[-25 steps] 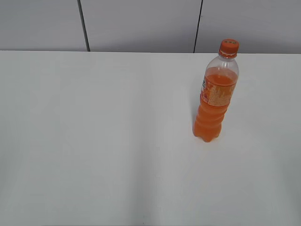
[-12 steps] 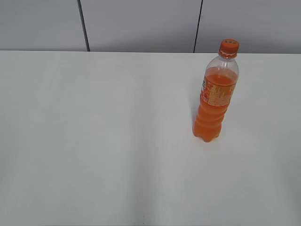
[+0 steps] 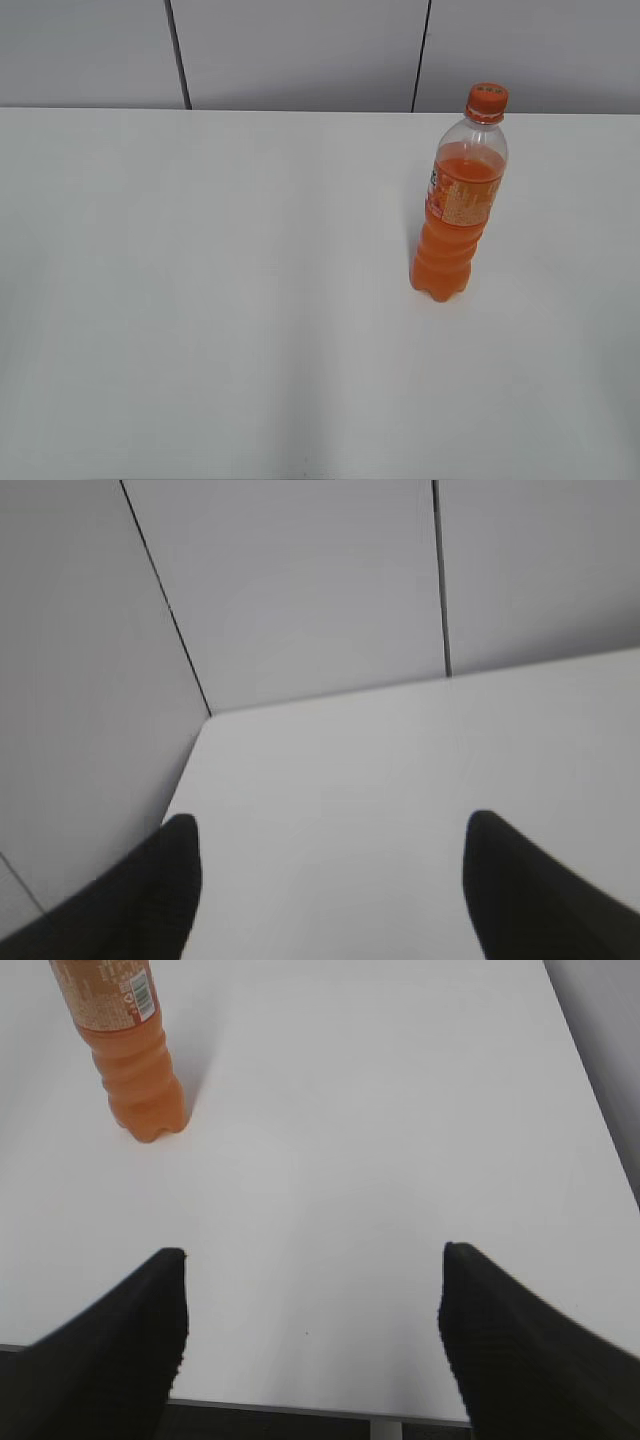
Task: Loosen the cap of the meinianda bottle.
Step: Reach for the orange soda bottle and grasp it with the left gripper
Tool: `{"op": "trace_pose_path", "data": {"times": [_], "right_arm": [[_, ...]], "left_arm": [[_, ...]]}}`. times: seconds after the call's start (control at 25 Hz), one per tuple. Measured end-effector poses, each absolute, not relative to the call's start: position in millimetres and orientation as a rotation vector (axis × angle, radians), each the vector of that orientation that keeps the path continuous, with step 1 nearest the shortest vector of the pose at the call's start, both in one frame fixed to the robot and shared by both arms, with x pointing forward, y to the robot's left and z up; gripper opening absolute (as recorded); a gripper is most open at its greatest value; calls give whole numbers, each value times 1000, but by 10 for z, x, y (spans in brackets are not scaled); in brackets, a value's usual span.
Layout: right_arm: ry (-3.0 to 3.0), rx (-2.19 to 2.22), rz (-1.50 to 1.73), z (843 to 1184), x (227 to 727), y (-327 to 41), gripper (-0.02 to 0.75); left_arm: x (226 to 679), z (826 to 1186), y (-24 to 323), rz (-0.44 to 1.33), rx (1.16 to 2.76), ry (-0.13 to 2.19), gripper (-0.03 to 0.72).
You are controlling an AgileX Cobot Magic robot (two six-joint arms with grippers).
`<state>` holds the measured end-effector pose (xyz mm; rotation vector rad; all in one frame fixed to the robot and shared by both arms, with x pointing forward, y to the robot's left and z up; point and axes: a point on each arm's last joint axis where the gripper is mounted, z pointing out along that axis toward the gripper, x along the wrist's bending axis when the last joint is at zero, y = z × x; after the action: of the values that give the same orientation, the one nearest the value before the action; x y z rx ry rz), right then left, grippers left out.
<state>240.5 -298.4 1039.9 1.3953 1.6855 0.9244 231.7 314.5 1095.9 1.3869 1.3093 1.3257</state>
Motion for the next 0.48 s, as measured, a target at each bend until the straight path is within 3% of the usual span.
{"op": "trace_pose_path", "data": {"times": [0.48], "right_arm": [[1685, 1395, 924, 10399, 2405, -2984, 587]], "left_arm": [[3196, 10989, 3029, 1340, 1387, 1148, 499]]}}
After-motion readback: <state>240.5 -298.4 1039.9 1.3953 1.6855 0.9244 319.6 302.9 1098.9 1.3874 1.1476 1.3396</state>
